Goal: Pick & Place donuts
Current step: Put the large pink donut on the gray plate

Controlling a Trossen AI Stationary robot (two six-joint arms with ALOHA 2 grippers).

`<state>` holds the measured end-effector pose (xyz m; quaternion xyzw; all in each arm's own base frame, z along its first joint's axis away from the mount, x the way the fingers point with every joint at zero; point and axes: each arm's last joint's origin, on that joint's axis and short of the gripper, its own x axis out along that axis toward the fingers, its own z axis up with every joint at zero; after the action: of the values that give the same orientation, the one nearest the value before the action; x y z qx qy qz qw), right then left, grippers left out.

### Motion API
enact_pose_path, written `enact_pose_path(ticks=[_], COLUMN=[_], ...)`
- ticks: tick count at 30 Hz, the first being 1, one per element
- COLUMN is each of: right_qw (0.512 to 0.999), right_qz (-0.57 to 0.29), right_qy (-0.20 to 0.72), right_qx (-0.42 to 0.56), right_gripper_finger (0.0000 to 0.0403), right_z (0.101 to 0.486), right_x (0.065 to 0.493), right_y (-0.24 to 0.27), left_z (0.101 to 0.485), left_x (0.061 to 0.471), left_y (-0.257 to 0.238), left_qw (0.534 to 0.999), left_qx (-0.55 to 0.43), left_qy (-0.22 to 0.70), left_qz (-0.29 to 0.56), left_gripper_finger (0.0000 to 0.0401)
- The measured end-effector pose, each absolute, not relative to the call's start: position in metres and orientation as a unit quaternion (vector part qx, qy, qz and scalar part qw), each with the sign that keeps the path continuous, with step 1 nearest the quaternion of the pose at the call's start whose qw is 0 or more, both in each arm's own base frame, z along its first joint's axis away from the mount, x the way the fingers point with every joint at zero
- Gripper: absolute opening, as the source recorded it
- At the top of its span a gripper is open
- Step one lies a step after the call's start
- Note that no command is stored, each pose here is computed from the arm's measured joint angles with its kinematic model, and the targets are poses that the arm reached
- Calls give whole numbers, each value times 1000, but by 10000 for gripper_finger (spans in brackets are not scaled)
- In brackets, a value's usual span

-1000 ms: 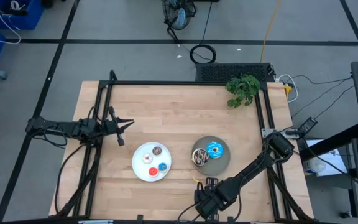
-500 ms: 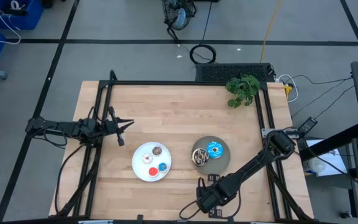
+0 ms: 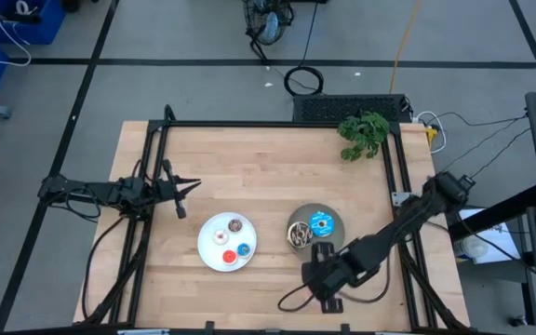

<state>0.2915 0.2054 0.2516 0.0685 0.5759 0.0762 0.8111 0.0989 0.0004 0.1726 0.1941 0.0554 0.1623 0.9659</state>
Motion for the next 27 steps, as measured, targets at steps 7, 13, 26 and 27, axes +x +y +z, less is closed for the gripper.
enact_pose_path(ticks=[7,13,26,27], right_qw=[844,834,820,820], right_qz=[-14,-27,-13,-13], right_qy=[532,548,564,565], right_qx=[60,62,93,94], right_gripper_finger=[5,6,5,6], right_z=[290,292,292,292], right_x=[285,289,290,289], right_y=[156,134,130,131], left_z=[173,172,172,172], left_x=[99,99,99,99], left_y=[0,0,0,0], left_qw=[966,966,966,966], left_qx=[194,195,195,195], left_qy=[55,59,59,59], left_qz=[162,162,162,162], left_gripper_finger=[37,37,37,37])
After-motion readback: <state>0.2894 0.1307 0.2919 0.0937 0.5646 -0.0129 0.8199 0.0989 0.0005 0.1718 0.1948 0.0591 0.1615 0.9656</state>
